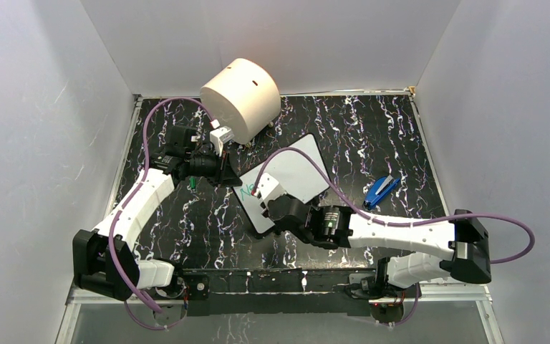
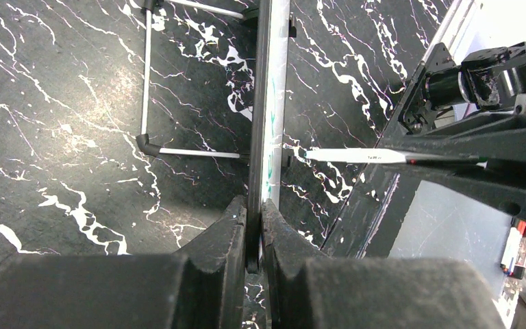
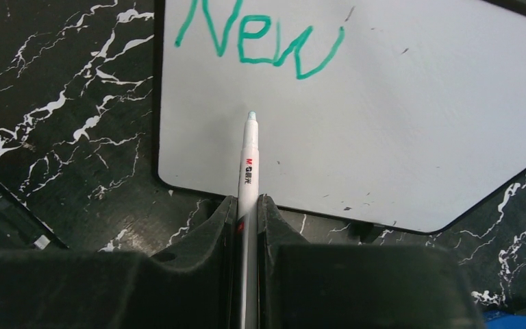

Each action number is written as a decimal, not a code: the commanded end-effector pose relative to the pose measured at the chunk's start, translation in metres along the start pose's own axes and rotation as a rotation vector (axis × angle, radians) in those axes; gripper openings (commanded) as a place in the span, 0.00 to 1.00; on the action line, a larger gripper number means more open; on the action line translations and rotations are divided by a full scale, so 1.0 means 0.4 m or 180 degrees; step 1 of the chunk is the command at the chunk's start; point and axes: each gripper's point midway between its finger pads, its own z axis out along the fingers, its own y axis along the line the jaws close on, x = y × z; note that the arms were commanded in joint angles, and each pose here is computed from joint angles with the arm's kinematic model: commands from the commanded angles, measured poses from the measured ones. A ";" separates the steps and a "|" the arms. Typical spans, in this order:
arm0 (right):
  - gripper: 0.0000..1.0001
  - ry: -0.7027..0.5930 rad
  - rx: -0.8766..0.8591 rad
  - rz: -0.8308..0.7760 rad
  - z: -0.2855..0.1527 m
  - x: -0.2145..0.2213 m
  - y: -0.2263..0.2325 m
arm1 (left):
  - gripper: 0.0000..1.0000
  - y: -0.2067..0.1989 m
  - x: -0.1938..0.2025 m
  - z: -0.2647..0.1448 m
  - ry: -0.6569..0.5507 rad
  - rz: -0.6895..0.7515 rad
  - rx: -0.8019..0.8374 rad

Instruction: Write a sentence on the whiteboard

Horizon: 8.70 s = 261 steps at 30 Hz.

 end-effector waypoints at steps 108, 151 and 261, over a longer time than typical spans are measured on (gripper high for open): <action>0.00 -0.0324 0.0253 0.0132 0.054 -0.090 0.051 | 0.00 0.039 0.029 -0.002 0.0071 0.0094 -0.0254; 0.00 -0.0021 0.0359 0.0072 0.060 -0.019 0.031 | 0.00 0.041 0.027 -0.002 0.0069 0.0094 -0.0274; 0.00 0.0135 0.0113 0.0256 0.061 -0.007 0.047 | 0.00 0.034 0.021 -0.007 0.0037 0.0112 -0.0251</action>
